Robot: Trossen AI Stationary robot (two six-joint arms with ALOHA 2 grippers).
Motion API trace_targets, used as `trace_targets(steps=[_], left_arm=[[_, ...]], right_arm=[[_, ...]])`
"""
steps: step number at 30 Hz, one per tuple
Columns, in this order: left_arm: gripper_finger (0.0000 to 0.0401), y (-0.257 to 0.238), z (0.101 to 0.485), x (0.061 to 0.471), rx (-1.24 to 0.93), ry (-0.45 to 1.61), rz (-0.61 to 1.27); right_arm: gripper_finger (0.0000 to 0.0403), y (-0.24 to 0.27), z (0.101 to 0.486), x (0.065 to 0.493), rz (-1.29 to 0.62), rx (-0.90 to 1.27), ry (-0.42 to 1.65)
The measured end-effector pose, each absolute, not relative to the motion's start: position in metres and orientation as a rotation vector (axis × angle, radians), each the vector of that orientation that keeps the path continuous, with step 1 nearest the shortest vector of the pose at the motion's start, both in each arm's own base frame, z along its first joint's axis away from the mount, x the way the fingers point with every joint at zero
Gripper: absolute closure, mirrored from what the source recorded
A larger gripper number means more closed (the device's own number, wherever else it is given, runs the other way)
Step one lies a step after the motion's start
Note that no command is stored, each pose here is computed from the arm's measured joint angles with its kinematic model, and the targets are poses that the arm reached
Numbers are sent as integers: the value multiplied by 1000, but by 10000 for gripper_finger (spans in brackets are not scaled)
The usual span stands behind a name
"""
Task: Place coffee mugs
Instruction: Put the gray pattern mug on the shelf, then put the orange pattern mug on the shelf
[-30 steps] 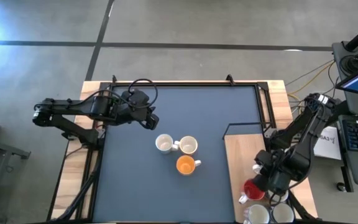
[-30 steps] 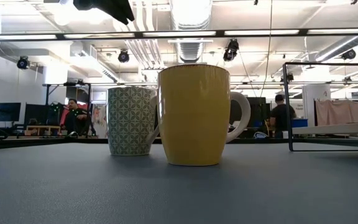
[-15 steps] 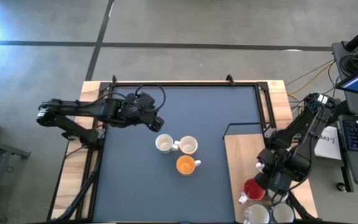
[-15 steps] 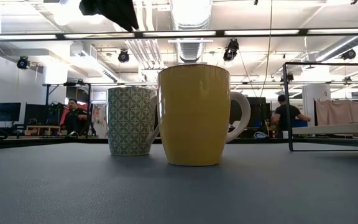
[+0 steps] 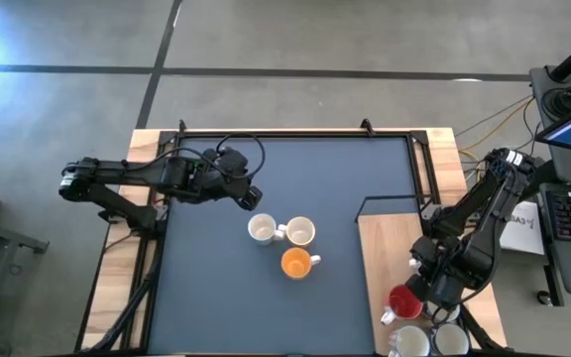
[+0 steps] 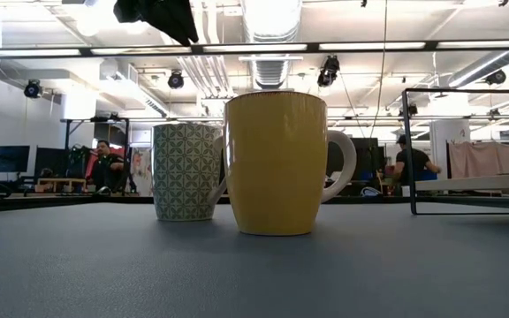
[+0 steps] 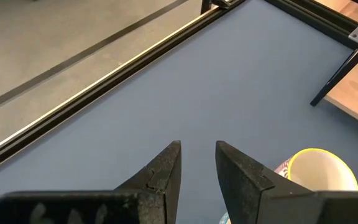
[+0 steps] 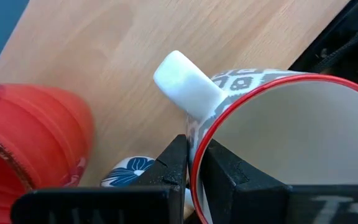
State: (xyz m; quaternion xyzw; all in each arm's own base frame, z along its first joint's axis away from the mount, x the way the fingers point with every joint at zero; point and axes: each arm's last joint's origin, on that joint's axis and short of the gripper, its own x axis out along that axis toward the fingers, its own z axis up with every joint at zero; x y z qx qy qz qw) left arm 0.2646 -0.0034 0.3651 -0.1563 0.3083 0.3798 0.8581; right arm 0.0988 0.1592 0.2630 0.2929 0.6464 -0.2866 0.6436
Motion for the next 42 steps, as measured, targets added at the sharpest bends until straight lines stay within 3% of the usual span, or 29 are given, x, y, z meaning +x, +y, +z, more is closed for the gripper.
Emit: trace_targets(steps=[22,35,42], left_arm=[[319,-4,365,265,-338,657,781],[319,-4,365,265,-344,658,778],[319,-5,365,266,-369,665,744]], right_arm=[[372,167,268,102,-522,686,1510],[315,170,282,104,-436,679,1517],[307,165,302,102,-477,669,1481]])
